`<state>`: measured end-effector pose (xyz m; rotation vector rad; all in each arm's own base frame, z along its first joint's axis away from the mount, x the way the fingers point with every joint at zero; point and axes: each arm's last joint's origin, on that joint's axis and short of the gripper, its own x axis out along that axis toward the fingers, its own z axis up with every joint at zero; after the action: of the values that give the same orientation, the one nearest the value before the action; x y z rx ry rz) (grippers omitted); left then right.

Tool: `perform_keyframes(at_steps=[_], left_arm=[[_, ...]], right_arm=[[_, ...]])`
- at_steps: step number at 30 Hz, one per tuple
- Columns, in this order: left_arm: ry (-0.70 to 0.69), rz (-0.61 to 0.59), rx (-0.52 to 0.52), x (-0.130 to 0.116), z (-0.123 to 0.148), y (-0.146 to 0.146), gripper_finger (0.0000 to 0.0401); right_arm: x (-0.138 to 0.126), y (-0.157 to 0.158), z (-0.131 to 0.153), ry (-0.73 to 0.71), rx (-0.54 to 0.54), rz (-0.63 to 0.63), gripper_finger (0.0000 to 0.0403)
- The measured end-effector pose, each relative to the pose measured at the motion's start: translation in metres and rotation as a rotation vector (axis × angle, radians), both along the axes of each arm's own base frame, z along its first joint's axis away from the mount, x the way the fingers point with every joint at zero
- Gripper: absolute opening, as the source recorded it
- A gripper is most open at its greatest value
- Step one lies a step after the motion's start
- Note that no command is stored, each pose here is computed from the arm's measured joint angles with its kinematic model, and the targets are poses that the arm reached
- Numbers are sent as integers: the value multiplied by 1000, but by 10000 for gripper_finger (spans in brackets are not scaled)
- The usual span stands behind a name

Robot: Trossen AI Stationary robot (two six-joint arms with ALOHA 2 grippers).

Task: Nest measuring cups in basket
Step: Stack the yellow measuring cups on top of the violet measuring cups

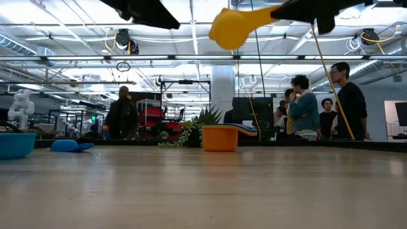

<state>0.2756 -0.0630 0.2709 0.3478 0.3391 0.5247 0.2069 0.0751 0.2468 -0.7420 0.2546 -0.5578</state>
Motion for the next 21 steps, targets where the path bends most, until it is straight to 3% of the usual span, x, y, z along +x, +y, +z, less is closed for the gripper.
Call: perform_keyframes(at_steps=[7,15,21], left_arm=[[-16,-30,-73,4,-1,11,183],[-13,-26,-74,4,-1,13,149],[-10,-28,-70,4,-1,13,141]], right_arm=[[15,3,-27,161,-118,-55,0],[37,3,-66,361,-309,-162,0],[48,3,-83,423,-400,-199,0]])
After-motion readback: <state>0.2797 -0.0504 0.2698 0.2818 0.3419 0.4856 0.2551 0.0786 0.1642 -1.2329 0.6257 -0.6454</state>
